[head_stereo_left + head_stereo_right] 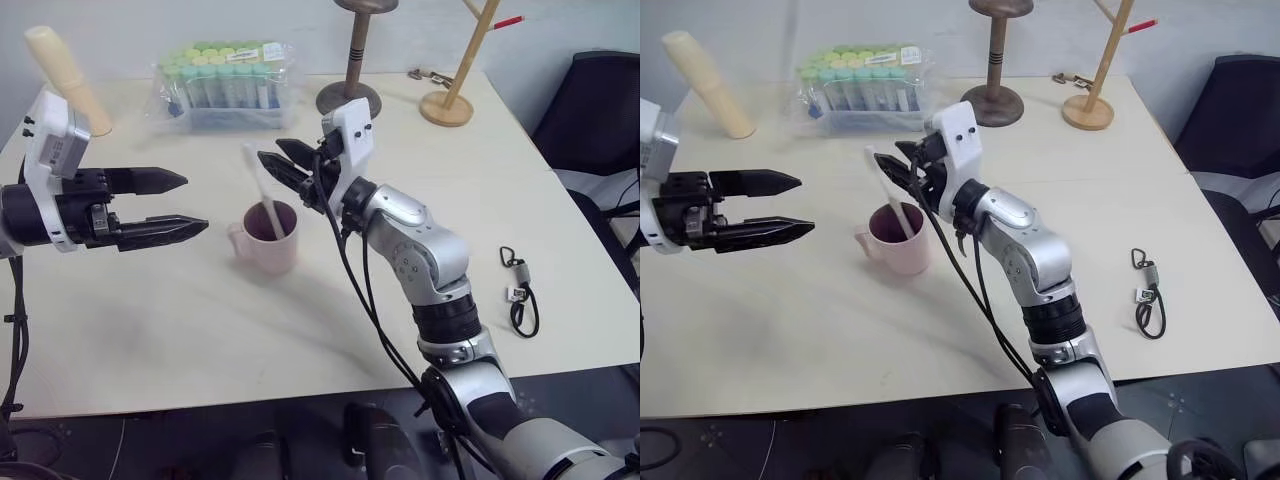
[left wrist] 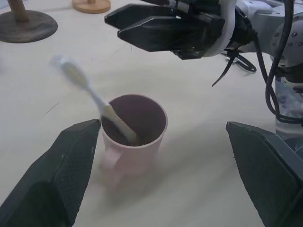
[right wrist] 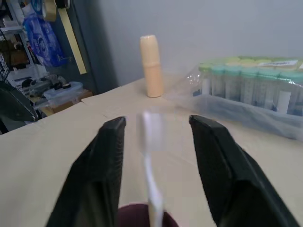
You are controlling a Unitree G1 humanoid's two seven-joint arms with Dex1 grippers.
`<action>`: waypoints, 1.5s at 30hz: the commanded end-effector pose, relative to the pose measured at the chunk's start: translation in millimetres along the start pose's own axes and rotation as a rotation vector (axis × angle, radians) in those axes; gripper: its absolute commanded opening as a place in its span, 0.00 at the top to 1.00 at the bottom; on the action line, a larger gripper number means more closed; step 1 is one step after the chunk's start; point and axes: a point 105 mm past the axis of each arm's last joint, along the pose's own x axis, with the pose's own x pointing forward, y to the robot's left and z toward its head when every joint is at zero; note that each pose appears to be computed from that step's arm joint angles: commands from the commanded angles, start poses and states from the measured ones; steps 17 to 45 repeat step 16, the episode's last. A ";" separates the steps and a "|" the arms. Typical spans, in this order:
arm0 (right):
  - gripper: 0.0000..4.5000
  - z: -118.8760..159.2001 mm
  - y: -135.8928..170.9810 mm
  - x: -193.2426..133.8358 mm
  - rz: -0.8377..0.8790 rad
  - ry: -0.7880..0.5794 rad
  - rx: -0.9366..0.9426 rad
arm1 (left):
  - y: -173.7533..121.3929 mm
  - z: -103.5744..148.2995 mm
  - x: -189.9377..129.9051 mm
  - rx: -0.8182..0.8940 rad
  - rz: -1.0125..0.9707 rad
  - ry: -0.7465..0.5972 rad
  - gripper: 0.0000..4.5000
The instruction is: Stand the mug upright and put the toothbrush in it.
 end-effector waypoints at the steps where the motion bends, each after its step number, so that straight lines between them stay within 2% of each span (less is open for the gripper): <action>1: 0.25 27.9 -4.0 -19.0 0.027 -0.042 -0.049 | -1.1 7.2 -3.4 0.039 -0.021 -0.017 0.00; 4: 0.04 46.1 -14.0 -50.2 0.107 0.024 -0.110 | 2.5 3.0 -8.1 0.046 -0.020 0.011 0.00; 5: 0.00 49.7 -16.8 -65.2 0.150 0.071 -0.136 | 3.4 1.2 -11.3 0.044 -0.022 0.023 0.00; 9: 0.00 47.2 -33.6 -162.9 0.335 0.420 -0.163 | 9.2 -10.3 -39.8 0.031 -0.008 0.118 0.00; 13: 0.00 46.3 -48.8 -197.4 0.318 0.552 -0.127 | 11.5 -18.7 -63.9 0.034 0.011 0.203 0.00; 16: 0.00 44.5 -51.9 -204.3 0.313 0.568 -0.133 | 20.5 -19.7 -78.7 0.043 0.071 0.220 0.00; 45: 0.00 44.5 -51.9 -204.3 0.313 0.568 -0.133 | 20.5 -19.7 -78.7 0.043 0.071 0.220 0.00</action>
